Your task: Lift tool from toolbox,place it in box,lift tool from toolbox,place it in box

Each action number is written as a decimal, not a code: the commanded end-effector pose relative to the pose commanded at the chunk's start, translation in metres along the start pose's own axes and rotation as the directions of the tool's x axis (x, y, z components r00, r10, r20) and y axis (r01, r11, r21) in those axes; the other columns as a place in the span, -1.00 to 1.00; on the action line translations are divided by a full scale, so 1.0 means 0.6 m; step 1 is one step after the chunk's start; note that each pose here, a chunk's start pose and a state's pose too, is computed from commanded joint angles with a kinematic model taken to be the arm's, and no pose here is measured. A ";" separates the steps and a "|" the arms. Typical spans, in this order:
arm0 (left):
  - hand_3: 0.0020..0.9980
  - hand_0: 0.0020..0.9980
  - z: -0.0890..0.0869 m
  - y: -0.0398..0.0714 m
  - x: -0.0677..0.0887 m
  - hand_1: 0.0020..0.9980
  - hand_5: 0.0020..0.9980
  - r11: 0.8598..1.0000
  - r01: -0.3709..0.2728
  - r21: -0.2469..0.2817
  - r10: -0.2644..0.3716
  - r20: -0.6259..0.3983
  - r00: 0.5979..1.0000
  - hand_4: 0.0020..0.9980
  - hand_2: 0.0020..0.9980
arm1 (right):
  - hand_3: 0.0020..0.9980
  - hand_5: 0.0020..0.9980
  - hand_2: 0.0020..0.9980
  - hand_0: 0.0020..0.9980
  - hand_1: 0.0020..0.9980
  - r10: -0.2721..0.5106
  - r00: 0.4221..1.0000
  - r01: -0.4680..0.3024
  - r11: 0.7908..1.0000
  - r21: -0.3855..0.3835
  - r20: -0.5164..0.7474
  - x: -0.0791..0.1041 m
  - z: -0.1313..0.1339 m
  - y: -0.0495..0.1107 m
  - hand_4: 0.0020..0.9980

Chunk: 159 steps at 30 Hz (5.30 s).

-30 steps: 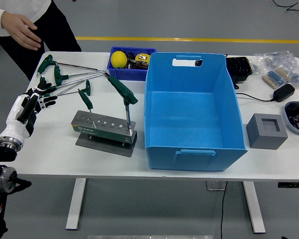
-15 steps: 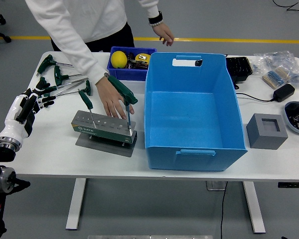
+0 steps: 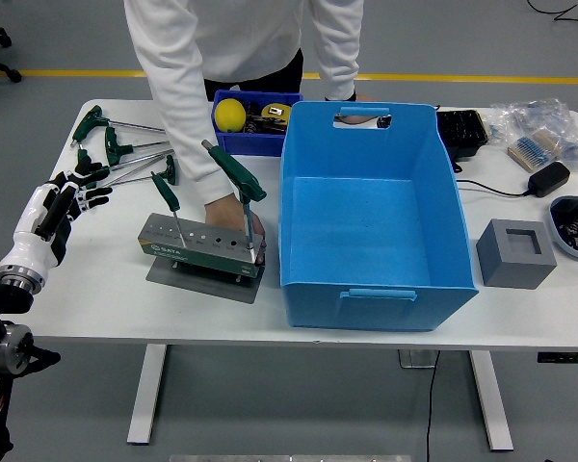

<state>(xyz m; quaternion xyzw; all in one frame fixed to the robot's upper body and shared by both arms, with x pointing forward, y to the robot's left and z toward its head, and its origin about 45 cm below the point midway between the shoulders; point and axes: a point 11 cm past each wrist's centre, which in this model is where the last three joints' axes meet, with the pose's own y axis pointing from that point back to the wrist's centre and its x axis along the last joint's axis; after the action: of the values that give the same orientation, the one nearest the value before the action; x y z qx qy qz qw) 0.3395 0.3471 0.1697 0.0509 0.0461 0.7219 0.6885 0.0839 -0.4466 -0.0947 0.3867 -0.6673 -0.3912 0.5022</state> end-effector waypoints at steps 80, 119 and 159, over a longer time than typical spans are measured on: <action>-0.43 -0.34 0.130 -0.105 -0.274 -0.66 0.25 0.774 0.632 0.040 0.023 0.996 -0.091 1.00 -0.59 | 0.18 0.44 0.51 0.46 0.41 0.016 1.000 -0.016 1.000 -0.010 -0.009 0.012 0.004 0.000 0.66; -0.96 -0.63 0.161 -0.108 -0.256 -1.00 0.23 0.770 0.633 -0.084 0.028 0.995 0.098 0.65 -0.98 | 0.18 0.44 0.51 0.46 0.41 0.018 1.000 -0.018 1.000 -0.001 0.000 0.013 -0.003 0.000 0.66; -0.95 -0.63 0.345 -0.035 -0.456 -1.00 0.09 0.449 0.831 -0.329 0.099 0.942 0.320 0.56 -0.96 | 0.18 0.44 0.51 0.46 0.41 0.021 1.000 -0.021 1.000 -0.007 -0.019 0.015 -0.001 0.000 0.66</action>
<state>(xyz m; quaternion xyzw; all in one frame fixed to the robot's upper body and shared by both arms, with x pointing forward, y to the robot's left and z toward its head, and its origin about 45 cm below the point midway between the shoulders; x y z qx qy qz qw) 0.4015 0.0741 0.3694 0.0855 -0.6354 0.2966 0.7078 0.0828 -0.4549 -0.0914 0.3815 -0.6650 -0.3847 0.5141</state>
